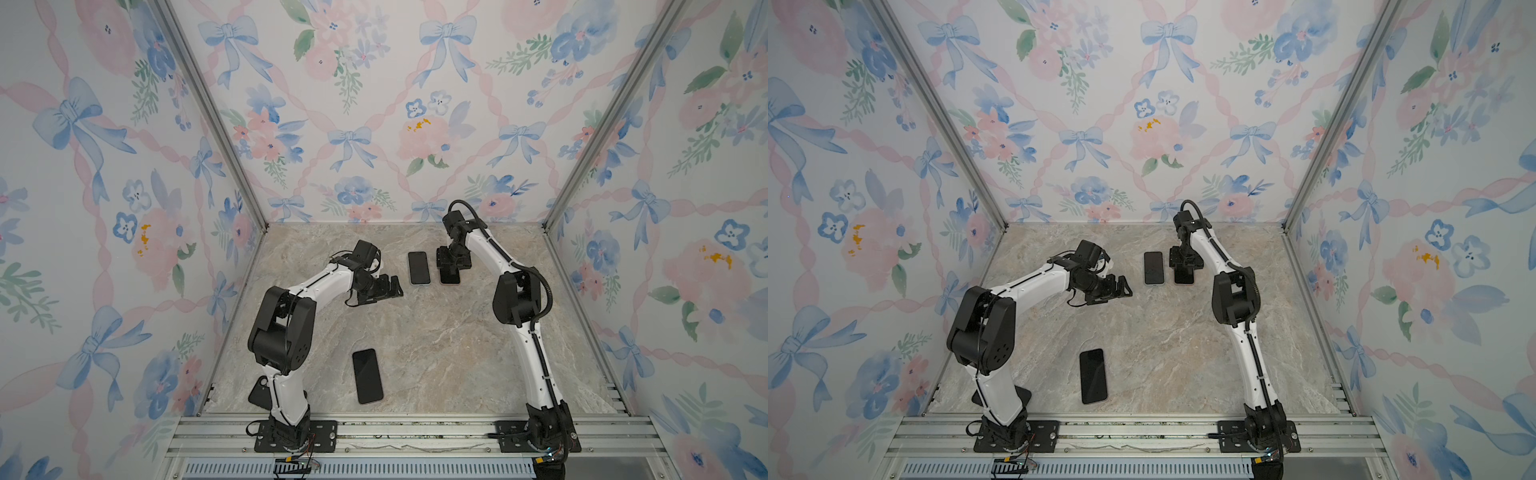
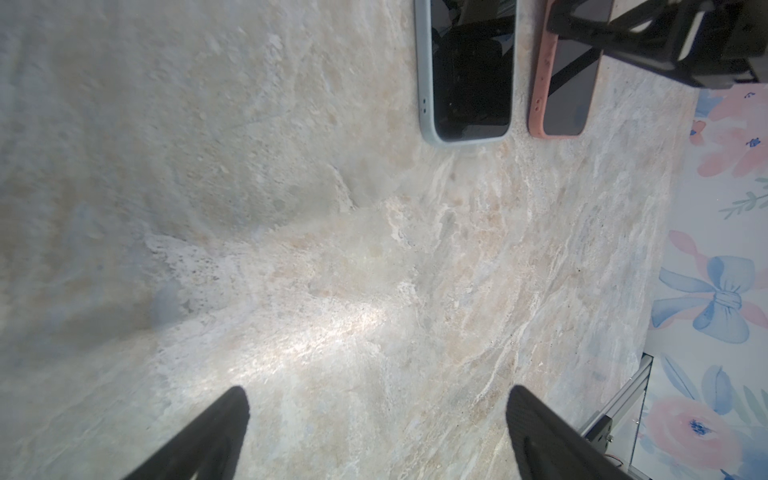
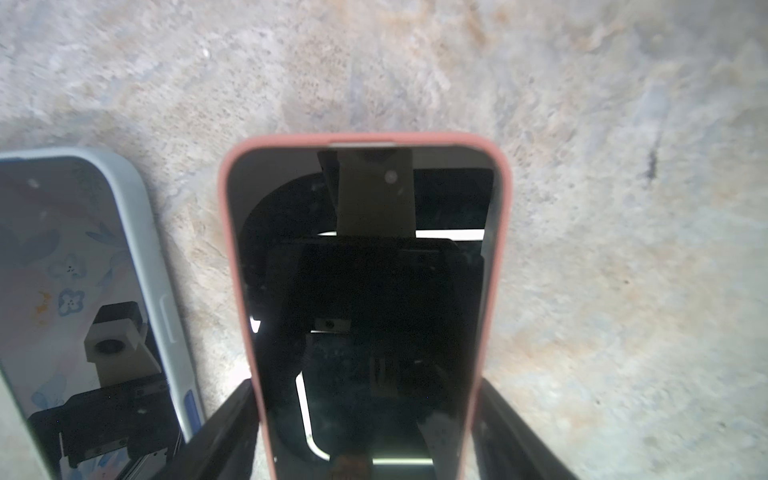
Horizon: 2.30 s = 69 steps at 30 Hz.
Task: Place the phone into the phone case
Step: 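Grasp the pink-cased phone with the right gripper and set it beside the blue-cased phone, then open and withdraw the right gripper toward the purple-rimmed phone while the left arm retracts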
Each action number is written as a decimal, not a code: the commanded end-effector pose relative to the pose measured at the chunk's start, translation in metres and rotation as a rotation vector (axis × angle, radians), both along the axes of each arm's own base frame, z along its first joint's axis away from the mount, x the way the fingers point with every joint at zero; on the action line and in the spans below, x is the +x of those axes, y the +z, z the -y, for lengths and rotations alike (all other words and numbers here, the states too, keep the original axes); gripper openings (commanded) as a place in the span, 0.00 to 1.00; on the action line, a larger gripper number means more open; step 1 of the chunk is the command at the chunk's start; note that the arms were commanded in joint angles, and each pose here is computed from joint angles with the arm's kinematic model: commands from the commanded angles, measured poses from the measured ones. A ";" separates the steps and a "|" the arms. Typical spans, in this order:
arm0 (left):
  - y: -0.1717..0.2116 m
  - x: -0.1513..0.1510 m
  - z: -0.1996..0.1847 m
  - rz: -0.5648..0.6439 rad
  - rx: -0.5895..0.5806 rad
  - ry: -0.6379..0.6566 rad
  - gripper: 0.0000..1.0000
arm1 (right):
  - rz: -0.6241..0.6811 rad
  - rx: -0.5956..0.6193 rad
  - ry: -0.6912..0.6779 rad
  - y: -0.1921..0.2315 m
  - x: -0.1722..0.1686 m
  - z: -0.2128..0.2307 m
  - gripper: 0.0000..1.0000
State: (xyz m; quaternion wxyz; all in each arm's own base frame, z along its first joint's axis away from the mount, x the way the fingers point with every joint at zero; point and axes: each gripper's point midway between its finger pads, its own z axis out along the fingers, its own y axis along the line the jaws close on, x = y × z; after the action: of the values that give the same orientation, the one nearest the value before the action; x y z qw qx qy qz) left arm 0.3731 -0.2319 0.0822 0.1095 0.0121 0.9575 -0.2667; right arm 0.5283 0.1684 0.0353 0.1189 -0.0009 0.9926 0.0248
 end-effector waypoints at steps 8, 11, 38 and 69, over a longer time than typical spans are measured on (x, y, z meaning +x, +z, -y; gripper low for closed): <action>-0.010 0.001 -0.006 -0.021 0.017 0.017 0.98 | 0.045 0.001 0.041 -0.007 0.015 -0.007 0.65; -0.011 0.001 -0.009 -0.022 0.020 0.023 0.98 | 0.042 -0.011 0.054 -0.008 0.014 -0.008 0.70; -0.002 -0.069 -0.108 0.064 0.177 0.190 0.98 | 0.111 0.102 0.012 0.077 -0.173 -0.067 0.96; 0.004 -0.072 -0.200 0.039 0.131 0.490 0.98 | -0.098 0.191 0.517 0.004 -0.376 -0.269 0.97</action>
State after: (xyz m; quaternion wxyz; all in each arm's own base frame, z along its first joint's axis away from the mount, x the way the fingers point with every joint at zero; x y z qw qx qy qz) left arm 0.3068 -0.0319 0.0852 0.1942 -0.2091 0.9448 -0.1610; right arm 0.1625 0.4258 0.0407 0.0694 -0.2232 0.9624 0.1385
